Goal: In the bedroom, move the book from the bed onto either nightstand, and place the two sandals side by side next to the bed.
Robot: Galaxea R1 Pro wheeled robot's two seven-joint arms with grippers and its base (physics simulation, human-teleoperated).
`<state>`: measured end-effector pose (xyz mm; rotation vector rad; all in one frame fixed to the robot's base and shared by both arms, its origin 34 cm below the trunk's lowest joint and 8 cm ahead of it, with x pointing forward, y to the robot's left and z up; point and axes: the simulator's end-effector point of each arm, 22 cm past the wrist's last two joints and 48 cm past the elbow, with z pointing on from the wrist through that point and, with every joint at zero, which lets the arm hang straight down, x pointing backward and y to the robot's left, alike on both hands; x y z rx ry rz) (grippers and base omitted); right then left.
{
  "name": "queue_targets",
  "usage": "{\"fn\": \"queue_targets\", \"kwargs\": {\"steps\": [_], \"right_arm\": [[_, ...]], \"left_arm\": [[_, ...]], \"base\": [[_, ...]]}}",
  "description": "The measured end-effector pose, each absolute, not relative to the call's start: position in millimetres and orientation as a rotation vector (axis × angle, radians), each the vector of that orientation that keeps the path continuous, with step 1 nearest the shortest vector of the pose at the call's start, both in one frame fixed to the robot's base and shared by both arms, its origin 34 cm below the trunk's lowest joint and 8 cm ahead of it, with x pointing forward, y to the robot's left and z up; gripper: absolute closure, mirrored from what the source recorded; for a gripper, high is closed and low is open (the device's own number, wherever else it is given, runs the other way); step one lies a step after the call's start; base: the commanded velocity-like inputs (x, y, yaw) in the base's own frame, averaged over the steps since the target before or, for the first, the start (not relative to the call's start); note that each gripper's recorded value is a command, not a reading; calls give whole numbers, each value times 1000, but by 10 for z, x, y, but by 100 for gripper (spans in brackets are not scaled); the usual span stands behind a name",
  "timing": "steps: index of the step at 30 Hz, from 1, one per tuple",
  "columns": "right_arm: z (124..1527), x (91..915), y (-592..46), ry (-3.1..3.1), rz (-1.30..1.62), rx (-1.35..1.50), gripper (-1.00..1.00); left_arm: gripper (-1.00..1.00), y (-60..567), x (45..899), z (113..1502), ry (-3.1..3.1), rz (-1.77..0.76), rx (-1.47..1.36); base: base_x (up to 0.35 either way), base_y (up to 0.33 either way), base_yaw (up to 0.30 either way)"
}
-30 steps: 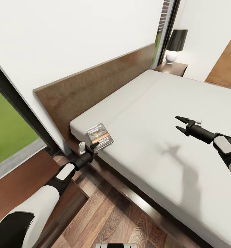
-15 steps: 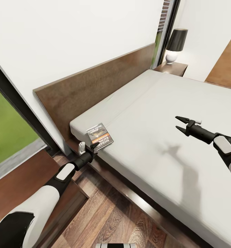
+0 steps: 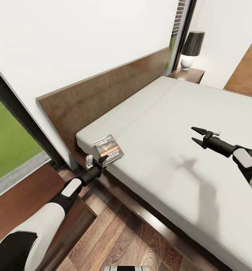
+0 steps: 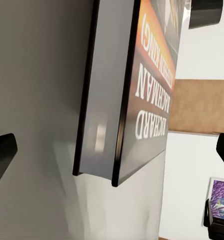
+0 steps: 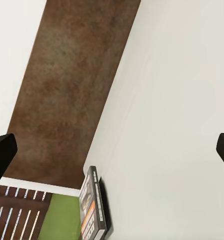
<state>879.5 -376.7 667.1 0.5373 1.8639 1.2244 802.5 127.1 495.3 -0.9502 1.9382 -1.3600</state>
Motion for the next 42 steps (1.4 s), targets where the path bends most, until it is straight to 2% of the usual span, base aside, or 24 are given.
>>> {"fn": "queue_targets", "kwargs": {"steps": [42], "right_arm": [[6675,8796,-3762,1864,1225,535,-100]], "left_arm": [[-100,1279,8033,4963,1937,-1359,-946]], "base": [[0,0,0]]}}
